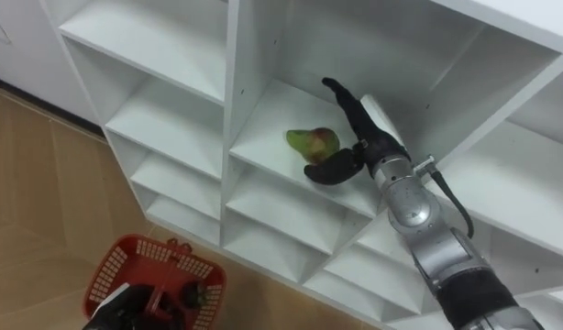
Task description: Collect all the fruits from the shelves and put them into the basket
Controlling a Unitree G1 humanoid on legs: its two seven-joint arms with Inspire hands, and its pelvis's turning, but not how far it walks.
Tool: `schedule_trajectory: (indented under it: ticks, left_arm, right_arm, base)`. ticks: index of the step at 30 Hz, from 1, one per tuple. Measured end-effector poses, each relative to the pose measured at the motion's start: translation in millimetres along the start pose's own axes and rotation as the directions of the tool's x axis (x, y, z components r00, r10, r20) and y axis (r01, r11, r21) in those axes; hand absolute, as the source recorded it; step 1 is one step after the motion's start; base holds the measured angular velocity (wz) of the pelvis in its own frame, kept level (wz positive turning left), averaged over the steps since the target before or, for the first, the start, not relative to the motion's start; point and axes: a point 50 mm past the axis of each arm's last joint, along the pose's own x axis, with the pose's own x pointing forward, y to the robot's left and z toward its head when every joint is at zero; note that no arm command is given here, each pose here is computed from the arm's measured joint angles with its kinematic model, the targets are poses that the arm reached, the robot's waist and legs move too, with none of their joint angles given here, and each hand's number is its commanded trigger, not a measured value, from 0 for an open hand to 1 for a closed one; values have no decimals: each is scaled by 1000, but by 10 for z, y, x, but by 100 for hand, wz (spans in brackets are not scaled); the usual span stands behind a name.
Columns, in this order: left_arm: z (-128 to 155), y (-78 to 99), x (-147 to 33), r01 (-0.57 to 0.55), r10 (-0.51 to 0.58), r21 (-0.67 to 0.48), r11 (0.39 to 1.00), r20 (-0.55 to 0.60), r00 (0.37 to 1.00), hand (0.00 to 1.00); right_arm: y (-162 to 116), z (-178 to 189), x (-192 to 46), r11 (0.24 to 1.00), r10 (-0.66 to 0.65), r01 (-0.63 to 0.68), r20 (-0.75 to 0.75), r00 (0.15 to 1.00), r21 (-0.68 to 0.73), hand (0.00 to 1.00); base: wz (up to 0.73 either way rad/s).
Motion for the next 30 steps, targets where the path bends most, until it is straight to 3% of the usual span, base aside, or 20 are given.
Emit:
schedule_trajectory:
  ticks: [14,30]
  left_arm:
    - [12,-26,13,-37,37,5,999,1,999,100]
    - [10,-80,46,-14,14,31,999,-16,1000,100]
  right_arm:
    - [-72,1,84,994,-106,106,-17,994,-8,0]
    - [-95,-46,138,992,-123,122,-53,991,-17,0]
  base:
    - [0]
    - [2]
